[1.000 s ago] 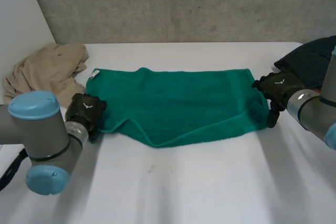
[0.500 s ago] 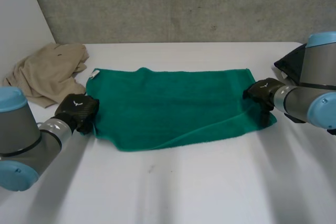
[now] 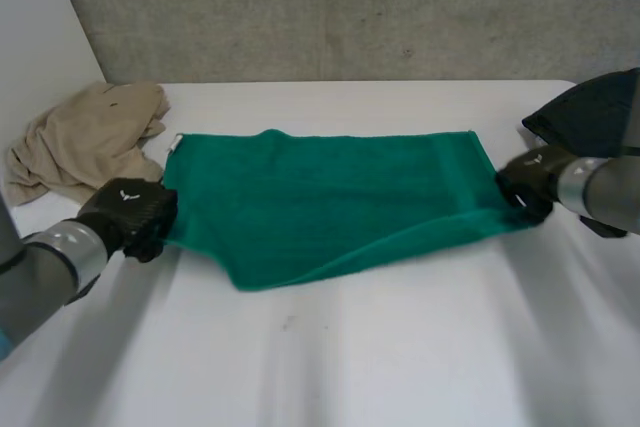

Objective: Fold the laundry.

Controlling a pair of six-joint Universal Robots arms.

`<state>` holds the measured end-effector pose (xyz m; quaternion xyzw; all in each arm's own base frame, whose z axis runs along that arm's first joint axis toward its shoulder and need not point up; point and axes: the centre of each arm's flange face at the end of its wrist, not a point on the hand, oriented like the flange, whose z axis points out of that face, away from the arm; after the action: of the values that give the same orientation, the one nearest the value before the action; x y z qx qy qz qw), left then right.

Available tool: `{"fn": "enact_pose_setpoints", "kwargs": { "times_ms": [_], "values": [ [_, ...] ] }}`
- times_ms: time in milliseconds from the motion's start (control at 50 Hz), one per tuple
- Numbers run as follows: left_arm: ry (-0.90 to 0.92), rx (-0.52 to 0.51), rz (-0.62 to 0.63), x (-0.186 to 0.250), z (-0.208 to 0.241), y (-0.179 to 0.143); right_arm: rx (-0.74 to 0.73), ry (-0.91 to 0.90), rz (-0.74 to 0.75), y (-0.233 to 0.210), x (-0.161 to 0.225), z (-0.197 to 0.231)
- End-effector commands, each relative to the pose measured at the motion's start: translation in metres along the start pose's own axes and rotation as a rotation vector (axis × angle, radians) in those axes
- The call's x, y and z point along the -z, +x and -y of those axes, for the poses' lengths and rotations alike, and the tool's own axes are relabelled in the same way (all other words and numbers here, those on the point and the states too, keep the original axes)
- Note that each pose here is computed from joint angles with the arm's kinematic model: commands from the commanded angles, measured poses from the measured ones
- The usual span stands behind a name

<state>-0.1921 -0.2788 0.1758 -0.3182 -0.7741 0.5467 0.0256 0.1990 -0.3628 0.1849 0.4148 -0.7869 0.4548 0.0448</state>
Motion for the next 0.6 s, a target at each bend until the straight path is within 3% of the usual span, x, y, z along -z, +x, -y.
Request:
{"fn": "enact_pose_setpoints", "kwargs": {
  "times_ms": [20,120,180,260,400,500,600],
  "values": [
    [-0.194,-0.015,-0.113,0.054,-0.004,-0.001,0.157,-0.191,0.169,-0.003,0.064,-0.04],
    [-0.34,-0.084,-0.278,0.085,-0.014,0.011,0.285,-0.176,0.17,-0.003,0.086,-0.048],
    [-0.337,-0.147,-0.307,0.086,-0.012,0.01,0.251,-0.114,0.123,-0.001,0.08,-0.041],
    [-0.253,-0.219,-0.268,0.057,-0.003,0.007,0.154,0.009,0.034,0.003,0.054,-0.026],
    [-0.07,-0.199,-0.109,-0.012,0.028,-0.012,0.019,0.1,-0.149,0.024,0.013,-0.02],
    [0.083,-0.209,-0.023,-0.065,0.054,-0.018,-0.008,0.204,-0.253,0.026,-0.016,-0.015],
    [0.103,-0.214,0.026,-0.101,0.056,-0.016,0.004,0.274,-0.324,0.023,-0.041,-0.013]
  ]
}}
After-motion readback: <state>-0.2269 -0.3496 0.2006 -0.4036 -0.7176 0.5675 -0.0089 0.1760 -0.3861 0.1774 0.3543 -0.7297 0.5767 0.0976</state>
